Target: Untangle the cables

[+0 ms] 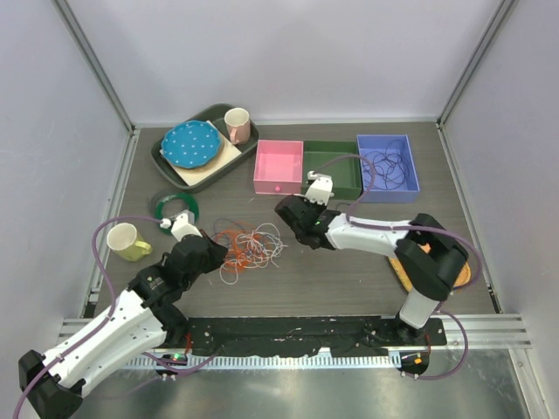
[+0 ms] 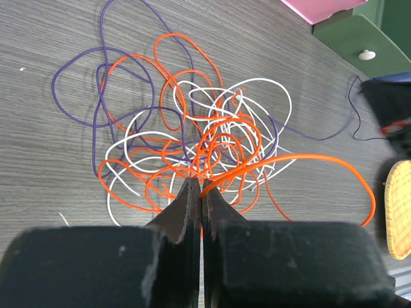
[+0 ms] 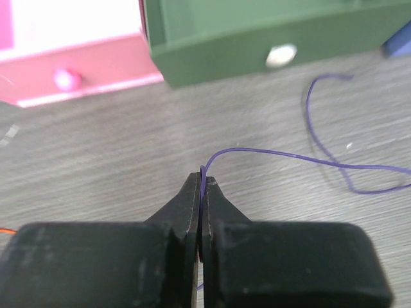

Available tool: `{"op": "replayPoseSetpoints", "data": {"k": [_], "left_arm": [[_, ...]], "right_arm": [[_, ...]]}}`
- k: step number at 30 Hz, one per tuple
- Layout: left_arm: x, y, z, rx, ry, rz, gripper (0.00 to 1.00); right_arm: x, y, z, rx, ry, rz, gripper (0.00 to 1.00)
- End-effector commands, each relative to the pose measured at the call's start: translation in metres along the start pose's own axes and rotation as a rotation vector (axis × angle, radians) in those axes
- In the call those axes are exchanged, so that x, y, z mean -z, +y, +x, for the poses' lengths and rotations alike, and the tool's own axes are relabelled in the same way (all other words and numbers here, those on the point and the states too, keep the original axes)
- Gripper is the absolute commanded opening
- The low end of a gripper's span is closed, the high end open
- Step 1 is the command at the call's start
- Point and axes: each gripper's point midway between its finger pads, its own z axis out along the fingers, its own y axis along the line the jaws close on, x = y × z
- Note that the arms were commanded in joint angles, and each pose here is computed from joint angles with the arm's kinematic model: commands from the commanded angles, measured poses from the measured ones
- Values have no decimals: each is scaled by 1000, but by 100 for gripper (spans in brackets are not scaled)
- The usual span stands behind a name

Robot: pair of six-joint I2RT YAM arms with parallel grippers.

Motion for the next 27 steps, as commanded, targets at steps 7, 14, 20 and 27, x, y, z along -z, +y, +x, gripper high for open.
{"op": "replayPoseSetpoints", "data": {"k": [7,14,20,27], "left_arm": [[-6,19,6,-2,2,-86,0],[-9,35,15,-17,25,-144,0],[-9,46,20,-18,34,-180,0],[-3,62,18,-21,15,-254,0]], "right_arm": [[113,-45,-206,-121,-456,-11,1],[204,-59,-322,-249,-630,-150,1],[262,-74,-394,-297,-740,-178,1],[313,-88,-459,-388,-873,-205,1]]}}
